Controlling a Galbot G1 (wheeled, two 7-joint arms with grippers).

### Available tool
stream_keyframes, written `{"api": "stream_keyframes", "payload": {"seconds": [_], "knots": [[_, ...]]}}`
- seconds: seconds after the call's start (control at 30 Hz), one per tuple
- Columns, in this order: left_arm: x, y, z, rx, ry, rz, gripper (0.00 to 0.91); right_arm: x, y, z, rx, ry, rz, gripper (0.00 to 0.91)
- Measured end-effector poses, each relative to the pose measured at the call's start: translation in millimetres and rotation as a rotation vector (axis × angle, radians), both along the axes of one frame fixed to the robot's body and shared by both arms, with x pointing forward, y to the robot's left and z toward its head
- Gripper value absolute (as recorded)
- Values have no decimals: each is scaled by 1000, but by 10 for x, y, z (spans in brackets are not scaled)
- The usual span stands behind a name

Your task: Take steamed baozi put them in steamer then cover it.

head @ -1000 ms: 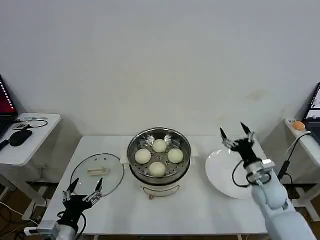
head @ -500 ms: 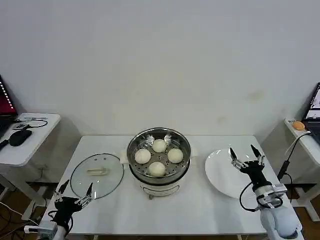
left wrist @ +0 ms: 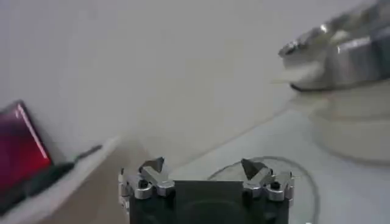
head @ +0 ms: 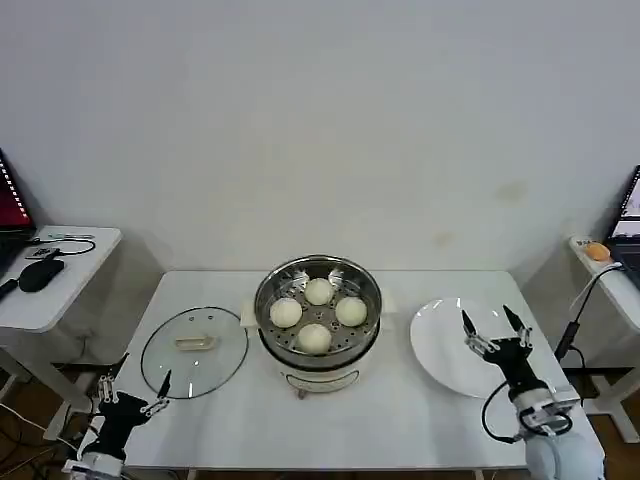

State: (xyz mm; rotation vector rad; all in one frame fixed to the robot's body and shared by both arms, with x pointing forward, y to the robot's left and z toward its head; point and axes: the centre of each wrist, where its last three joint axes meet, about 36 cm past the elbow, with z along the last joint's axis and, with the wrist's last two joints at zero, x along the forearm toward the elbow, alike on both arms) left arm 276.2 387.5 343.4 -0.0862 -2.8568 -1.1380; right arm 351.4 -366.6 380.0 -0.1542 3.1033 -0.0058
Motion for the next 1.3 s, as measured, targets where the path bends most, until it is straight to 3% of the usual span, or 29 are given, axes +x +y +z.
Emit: {"api": "stream_keyframes", "payload": {"seconds": [0.57, 1.3], "knots": [[183, 361, -397, 480, -72, -154, 907, -120, 39, -54, 6, 23, 17, 907], [812, 625, -561, 777, -99, -263, 907, -238, 24, -77, 1, 23, 22, 907]]}}
